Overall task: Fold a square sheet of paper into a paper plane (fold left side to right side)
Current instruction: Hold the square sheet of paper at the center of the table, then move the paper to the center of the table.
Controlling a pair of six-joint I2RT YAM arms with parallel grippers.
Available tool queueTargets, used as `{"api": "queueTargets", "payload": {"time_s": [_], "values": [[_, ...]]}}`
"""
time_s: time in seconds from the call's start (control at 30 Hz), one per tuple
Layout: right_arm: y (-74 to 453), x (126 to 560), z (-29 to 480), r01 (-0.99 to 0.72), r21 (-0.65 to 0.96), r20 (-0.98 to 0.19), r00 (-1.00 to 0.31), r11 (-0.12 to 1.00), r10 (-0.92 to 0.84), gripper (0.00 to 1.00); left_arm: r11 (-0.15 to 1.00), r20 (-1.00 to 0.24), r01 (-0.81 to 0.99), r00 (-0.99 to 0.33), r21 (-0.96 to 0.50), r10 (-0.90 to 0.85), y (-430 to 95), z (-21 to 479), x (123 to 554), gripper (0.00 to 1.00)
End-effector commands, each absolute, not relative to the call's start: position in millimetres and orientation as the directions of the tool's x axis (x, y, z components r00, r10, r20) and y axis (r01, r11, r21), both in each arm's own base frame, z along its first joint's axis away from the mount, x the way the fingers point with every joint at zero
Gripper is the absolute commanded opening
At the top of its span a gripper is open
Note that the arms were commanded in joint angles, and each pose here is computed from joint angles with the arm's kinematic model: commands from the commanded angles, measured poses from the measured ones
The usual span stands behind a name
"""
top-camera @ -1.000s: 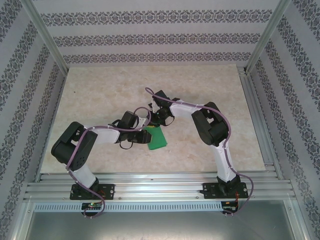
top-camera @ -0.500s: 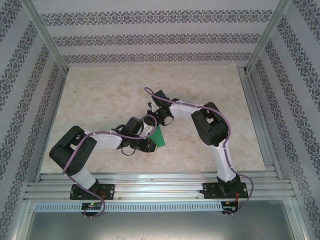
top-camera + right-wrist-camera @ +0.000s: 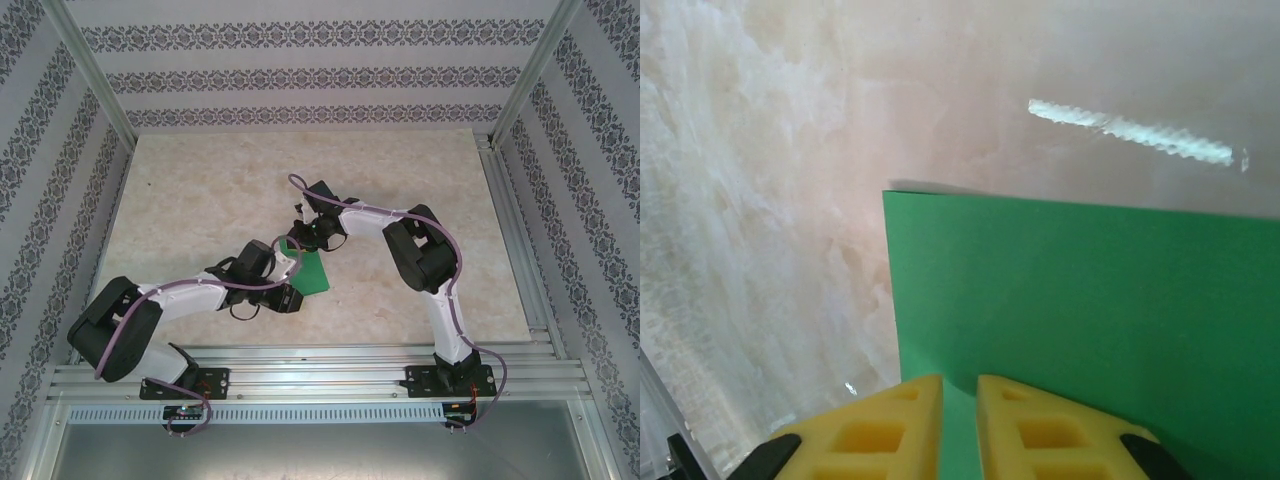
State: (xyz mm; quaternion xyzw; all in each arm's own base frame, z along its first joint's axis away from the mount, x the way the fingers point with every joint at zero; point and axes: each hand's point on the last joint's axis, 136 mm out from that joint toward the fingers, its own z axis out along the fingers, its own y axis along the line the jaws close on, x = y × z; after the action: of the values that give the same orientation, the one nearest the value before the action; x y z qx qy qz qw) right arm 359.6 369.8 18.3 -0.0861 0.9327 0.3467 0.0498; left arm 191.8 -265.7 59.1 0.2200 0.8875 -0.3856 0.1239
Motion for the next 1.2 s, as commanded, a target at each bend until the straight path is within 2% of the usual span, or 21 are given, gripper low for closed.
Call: {"api": "queueTargets", "payload": {"time_s": [0.0, 0.2, 0.3, 0.47, 0.57, 0.8, 0.97, 1.17], "values": [[360, 369, 37, -0.218, 0.591, -0.225, -0.969, 0.777, -0.100, 0.23, 0.611, -0.487, 0.530, -0.835, -0.588, 0.256, -266, 101, 211, 0.22], [342, 373, 88, -0.258, 0.590, -0.321, -0.944, 0.765, -0.071, 0.33, 0.679, -0.554, 0.483, -0.822, -0.553, 0.134, -242, 134, 235, 0.28], [324, 369, 102, -0.258, 0.580, -0.344, -0.937, 0.773, -0.054, 0.39, 0.722, -0.569, 0.451, -0.817, -0.525, 0.096, -230, 133, 242, 0.36], [296, 347, 93, -0.227, 0.566, -0.314, -0.948, 0.792, -0.047, 0.49, 0.782, -0.494, 0.302, -0.869, -0.545, -0.009, -215, 111, 255, 0.53], [287, 333, 79, -0.203, 0.568, -0.288, -0.957, 0.798, -0.038, 0.50, 0.783, -0.420, 0.215, -0.905, -0.584, -0.064, -214, 94, 264, 0.55], [272, 314, 58, -0.152, 0.578, -0.253, -0.967, 0.801, 0.000, 0.50, 0.762, -0.311, 0.131, -0.946, -0.634, -0.096, -231, 63, 286, 0.50], [264, 302, 52, -0.133, 0.579, -0.231, -0.973, 0.805, 0.006, 0.50, 0.788, -0.268, 0.091, -0.959, -0.609, -0.096, -234, 40, 299, 0.46], [252, 290, 50, -0.112, 0.573, -0.220, -0.975, 0.812, 0.020, 0.49, 0.781, -0.259, 0.130, -0.965, -0.611, -0.043, -249, 30, 313, 0.35]]}}
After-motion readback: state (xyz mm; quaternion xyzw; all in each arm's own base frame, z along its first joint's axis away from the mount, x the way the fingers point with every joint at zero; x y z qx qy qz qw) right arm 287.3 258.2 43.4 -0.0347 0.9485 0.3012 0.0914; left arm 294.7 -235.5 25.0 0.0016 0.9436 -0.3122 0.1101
